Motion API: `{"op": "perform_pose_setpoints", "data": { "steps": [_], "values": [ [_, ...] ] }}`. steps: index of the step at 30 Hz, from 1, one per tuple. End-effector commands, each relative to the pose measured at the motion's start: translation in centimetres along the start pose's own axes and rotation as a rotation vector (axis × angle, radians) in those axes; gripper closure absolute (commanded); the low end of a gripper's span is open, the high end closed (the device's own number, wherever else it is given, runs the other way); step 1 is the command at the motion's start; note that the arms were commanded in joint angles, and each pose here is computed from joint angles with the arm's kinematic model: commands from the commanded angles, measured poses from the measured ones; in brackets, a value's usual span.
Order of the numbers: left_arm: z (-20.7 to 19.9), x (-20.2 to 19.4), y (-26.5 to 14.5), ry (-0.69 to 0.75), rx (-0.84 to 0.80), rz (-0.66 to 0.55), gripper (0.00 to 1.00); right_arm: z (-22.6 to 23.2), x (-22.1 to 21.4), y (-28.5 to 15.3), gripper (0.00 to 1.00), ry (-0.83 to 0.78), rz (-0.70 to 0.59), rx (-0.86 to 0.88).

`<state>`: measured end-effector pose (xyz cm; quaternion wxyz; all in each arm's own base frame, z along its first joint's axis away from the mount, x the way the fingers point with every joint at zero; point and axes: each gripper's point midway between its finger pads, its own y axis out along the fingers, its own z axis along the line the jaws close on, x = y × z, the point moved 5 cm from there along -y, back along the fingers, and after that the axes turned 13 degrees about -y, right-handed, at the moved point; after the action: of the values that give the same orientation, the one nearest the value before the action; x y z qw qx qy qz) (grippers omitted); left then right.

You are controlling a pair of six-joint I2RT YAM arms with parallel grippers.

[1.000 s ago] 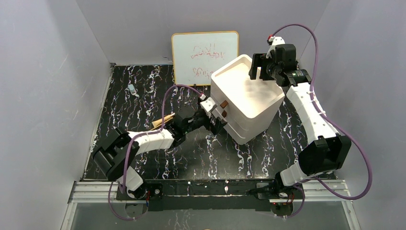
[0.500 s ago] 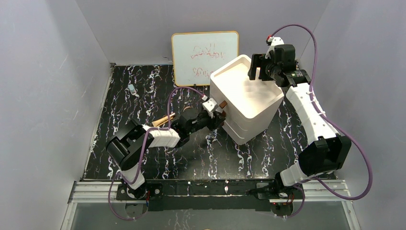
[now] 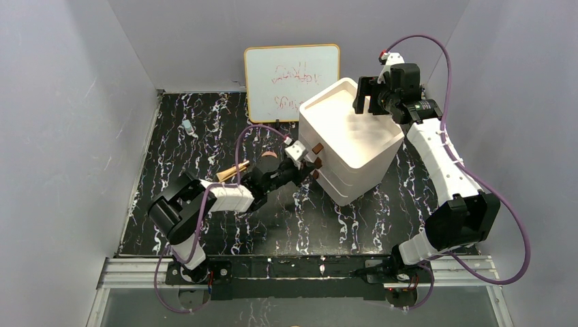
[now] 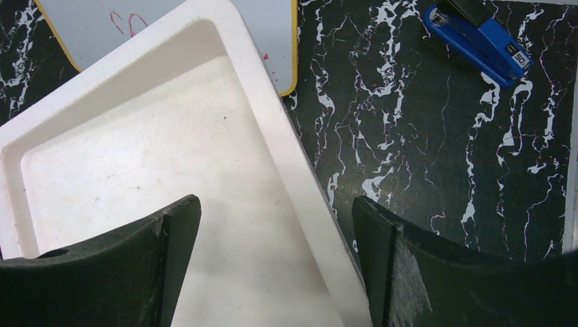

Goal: Organize the makeup

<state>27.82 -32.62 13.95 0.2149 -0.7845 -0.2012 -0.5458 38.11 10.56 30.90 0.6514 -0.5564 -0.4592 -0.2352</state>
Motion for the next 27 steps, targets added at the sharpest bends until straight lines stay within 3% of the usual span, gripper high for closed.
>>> {"op": "perform_pose_setpoints", "data": {
  "steps": [1, 22, 23, 26, 27],
  "values": [
    [-0.2, 2.3, -1.3, 0.029, 0.009, -0.077, 1.0, 2.8, -0.7, -0.2, 0.11, 0.027, 0.031, 0.11],
    [0.4, 1.5, -10.7, 0.035, 0.18, 0.031, 1.0, 4.0, -0.4, 0.0, 0.11, 0.01, 0.023, 0.135],
    [0.5, 1.4, -10.4, 0.028, 0.181, 0.036, 0.94, 4.1, -0.5, 0.0, 0.11, 0.009, 0.025, 0.137],
    [0.5, 1.0, -8.5, 0.009, 0.152, 0.045, 0.51, 4.4, -0.7, -0.1, 0.11, 0.005, 0.028, 0.136],
    [0.4, 1.0, -7.8, 0.005, 0.14, 0.044, 0.45, 4.4, -0.7, -0.1, 0.11, 0.002, 0.027, 0.134]
  ]
}}
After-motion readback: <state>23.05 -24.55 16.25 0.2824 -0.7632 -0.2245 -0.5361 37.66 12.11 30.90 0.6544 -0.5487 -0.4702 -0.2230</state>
